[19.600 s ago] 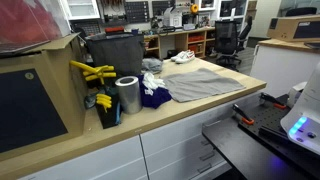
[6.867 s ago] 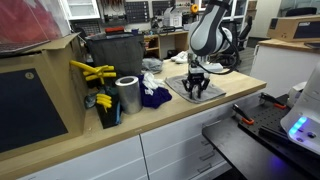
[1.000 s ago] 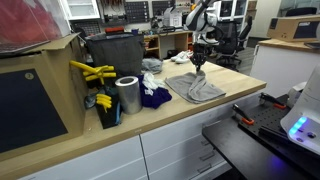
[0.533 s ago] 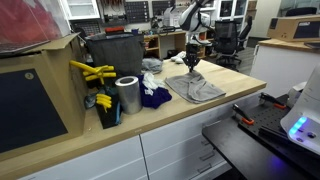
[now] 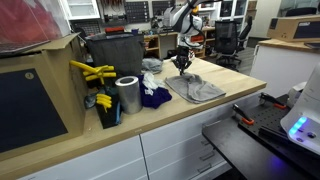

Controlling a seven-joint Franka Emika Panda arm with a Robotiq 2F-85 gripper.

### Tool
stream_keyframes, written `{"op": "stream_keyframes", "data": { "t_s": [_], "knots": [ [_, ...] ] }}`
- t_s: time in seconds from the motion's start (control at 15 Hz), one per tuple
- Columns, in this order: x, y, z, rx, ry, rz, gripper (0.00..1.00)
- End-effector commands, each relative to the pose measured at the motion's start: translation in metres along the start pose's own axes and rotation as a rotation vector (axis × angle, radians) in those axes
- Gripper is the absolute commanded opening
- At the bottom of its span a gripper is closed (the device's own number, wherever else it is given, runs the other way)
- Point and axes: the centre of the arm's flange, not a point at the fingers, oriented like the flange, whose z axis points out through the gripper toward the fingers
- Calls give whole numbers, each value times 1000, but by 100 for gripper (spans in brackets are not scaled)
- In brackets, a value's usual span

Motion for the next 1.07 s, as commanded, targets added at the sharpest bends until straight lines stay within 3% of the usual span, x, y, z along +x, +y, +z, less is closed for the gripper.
{"op": "stream_keyframes", "data": {
  "t_s": [0.0, 0.47, 1.0],
  "knots": [
    [16, -14, -2, 47, -2, 57, 1],
    [32, -32, -2, 115, 16, 137, 1],
    [29, -75, 35, 145, -26, 148, 1]
  ]
}}
